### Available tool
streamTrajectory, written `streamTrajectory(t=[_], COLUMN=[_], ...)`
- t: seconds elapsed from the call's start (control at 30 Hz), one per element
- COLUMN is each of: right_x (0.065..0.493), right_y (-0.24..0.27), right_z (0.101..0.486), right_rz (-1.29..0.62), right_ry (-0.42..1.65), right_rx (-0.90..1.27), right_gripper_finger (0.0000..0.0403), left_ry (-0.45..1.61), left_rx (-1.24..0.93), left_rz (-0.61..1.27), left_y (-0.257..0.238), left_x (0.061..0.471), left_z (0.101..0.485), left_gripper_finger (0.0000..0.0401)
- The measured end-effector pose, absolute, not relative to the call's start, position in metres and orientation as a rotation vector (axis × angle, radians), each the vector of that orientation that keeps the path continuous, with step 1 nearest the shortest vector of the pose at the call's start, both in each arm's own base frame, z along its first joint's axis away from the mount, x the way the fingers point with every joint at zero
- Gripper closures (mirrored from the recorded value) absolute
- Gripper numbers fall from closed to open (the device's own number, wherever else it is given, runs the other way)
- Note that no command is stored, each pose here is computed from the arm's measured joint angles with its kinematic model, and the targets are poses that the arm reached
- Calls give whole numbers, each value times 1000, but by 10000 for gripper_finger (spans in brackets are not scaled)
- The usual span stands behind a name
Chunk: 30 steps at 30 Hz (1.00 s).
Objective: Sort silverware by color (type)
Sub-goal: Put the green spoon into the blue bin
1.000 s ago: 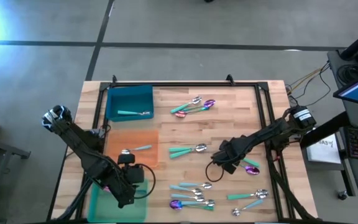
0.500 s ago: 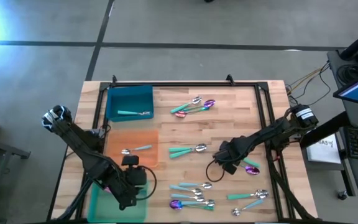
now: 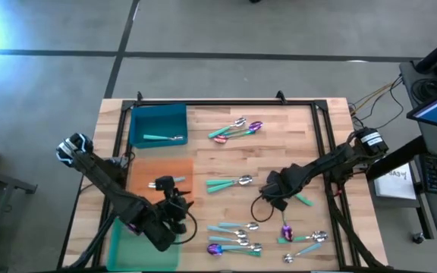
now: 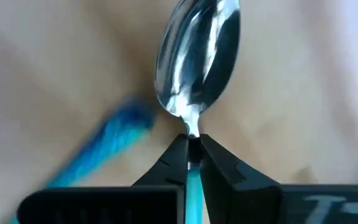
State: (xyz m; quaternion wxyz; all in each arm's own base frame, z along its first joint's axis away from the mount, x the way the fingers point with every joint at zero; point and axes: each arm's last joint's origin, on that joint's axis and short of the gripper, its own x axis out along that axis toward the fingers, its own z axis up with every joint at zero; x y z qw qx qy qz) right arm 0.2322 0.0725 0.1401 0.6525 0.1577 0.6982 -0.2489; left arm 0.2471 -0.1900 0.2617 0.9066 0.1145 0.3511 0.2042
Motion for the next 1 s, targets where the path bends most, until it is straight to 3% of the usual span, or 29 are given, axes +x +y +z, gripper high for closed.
streamTrajectory(t=[0.13, 0.27, 0.53, 0.8, 1.0], right_x=[248, 267, 318, 351, 361], right_y=[70, 69, 68, 70, 78], right_z=[161, 185, 235, 277, 284], right_rz=[-596, -572, -342, -145, 46], right_ry=[1404, 1243, 876, 460, 322], right_rx=[276, 206, 105, -27, -65], right_gripper_finger=[394, 396, 396, 395, 395], left_ry=[730, 695, 551, 236, 16], left_rx=[250, 191, 134, 85, 13], left_rz=[471, 404, 352, 277, 247], left_y=[-183, -180, -160, -135, -116], left_x=[260, 273, 270, 266, 258], left_z=[239, 219, 208, 196, 189], left_gripper_finger=[255, 255, 255, 255, 255])
